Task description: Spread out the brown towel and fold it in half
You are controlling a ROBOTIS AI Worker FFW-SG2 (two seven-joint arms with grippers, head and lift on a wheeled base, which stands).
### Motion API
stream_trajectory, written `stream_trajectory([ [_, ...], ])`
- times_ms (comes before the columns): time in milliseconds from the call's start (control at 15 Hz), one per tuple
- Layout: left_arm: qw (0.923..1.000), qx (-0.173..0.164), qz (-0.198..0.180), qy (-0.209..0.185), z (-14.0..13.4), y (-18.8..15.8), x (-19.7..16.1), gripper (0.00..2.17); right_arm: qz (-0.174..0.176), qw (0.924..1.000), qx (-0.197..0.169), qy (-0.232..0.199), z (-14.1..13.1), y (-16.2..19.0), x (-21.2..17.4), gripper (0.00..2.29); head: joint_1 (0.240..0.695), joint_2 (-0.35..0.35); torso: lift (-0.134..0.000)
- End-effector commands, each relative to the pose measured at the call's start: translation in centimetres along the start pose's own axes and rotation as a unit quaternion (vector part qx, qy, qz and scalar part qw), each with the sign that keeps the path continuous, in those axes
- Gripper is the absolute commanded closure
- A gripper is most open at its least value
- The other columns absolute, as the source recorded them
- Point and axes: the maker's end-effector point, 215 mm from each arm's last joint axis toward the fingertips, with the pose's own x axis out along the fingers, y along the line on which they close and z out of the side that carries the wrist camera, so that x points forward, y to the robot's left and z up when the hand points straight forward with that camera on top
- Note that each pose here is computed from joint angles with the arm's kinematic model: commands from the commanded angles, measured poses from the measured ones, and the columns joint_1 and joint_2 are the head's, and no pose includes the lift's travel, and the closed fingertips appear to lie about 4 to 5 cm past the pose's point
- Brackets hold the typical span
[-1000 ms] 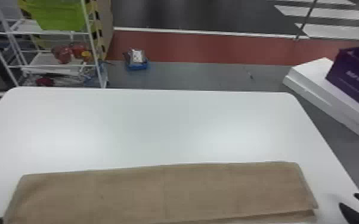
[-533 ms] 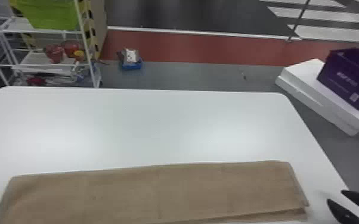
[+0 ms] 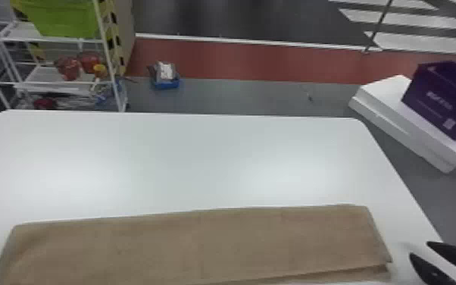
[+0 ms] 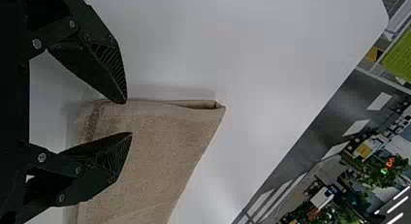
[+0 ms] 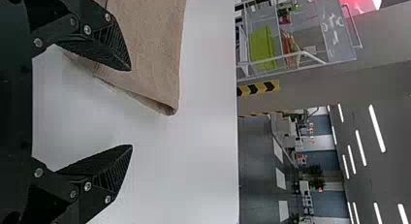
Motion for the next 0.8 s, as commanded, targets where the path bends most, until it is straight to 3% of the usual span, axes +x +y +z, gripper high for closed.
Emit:
stream_trajectory([
  [0,1.0000,-0.006,-0.006,0.004,-0.3,-0.4,0.1,0.64,-0.001,1.0000,0.001,0.000,-0.1,-0.1,-0.1,0.38,0.695,-0.134,-0.123],
  [67,0.9999,-0.009,-0.004,0.006,-0.5,-0.3,0.1,0.77,-0.001,1.0000,0.001,0.001,-0.2,-0.1,-0.1,0.38,0.695,-0.139,-0.123],
  [333,1.0000,-0.008,-0.004,0.003,0.1,-0.8,-0.7,0.78,-0.001,1.0000,0.000,0.001,-0.1,-0.1,0.0,0.38,0.695,-0.150,-0.123],
  [467,1.0000,-0.008,-0.005,0.001,0.3,-1.2,-1.0,1.11,0.000,1.0000,0.000,0.000,0.0,-0.1,0.2,0.38,0.695,-0.150,-0.123],
  [600,0.9999,-0.011,-0.006,0.006,0.3,-1.8,-1.2,1.13,0.001,1.0000,0.000,0.000,0.1,-0.1,0.4,0.38,0.695,-0.146,-0.123],
  [733,0.9999,-0.012,-0.007,0.006,0.4,-2.1,-1.3,1.42,0.001,1.0000,0.001,0.001,0.0,-0.1,0.4,0.38,0.695,-0.148,-0.123],
])
